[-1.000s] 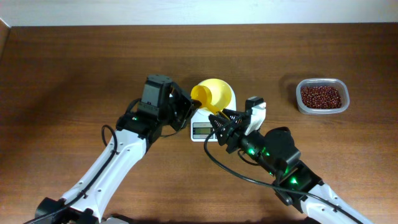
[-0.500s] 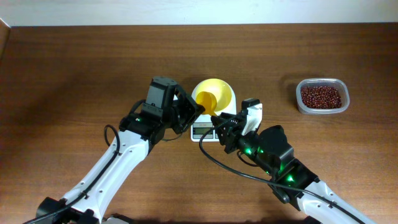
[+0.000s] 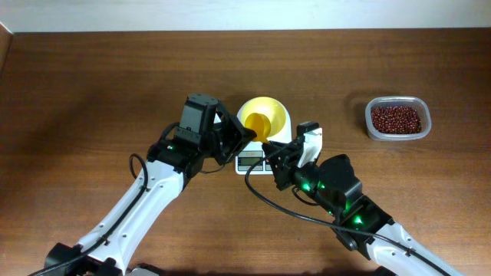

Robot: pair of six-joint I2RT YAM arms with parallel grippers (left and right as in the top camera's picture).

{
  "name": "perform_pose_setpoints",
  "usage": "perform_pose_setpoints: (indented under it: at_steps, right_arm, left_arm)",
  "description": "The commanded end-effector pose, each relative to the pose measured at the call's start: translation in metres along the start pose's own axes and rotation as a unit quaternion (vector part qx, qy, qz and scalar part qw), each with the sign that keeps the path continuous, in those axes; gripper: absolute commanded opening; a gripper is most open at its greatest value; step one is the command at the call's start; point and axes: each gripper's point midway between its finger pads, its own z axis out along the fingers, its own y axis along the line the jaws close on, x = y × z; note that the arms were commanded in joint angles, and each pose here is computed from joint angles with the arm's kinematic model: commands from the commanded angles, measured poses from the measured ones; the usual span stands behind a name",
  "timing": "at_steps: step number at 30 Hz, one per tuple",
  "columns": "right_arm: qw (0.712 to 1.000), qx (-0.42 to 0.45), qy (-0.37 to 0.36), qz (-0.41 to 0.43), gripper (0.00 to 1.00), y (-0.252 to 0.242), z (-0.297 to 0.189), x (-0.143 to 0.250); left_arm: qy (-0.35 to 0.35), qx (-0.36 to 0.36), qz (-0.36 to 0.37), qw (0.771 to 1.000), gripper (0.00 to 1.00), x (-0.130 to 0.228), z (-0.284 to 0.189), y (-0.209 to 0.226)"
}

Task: Scoop item into bowl and weigh 50g on scale
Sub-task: 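Grasp the scoop handle with the right gripper beside the left gripper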

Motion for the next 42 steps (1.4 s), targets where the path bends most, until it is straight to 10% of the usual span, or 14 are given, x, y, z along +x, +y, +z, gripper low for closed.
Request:
perform_pose_setpoints:
  at_steps: [1, 22, 42]
  right_arm:
    - [1.0, -0.01, -0.001, -0.001, 0.14, 0.007, 0.001, -0.003]
    - [1.0, -0.01, -0.001, -0.001, 0.04, 0.007, 0.001, -0.004]
    - [1.0, 0.018, -0.013, 0.002, 0.04, -0.003, 0.001, -0.007]
  left_arm:
    - [0.006, 0.017, 0.018, 1.0, 0.0, 0.003, -0.006, -0.013]
    - [0.008, 0.011, 0.015, 1.0, 0.06, 0.004, -0.006, -0.01]
    - [-0.008, 0.016, 0.022, 1.0, 0.91, -0.002, -0.006, -0.014]
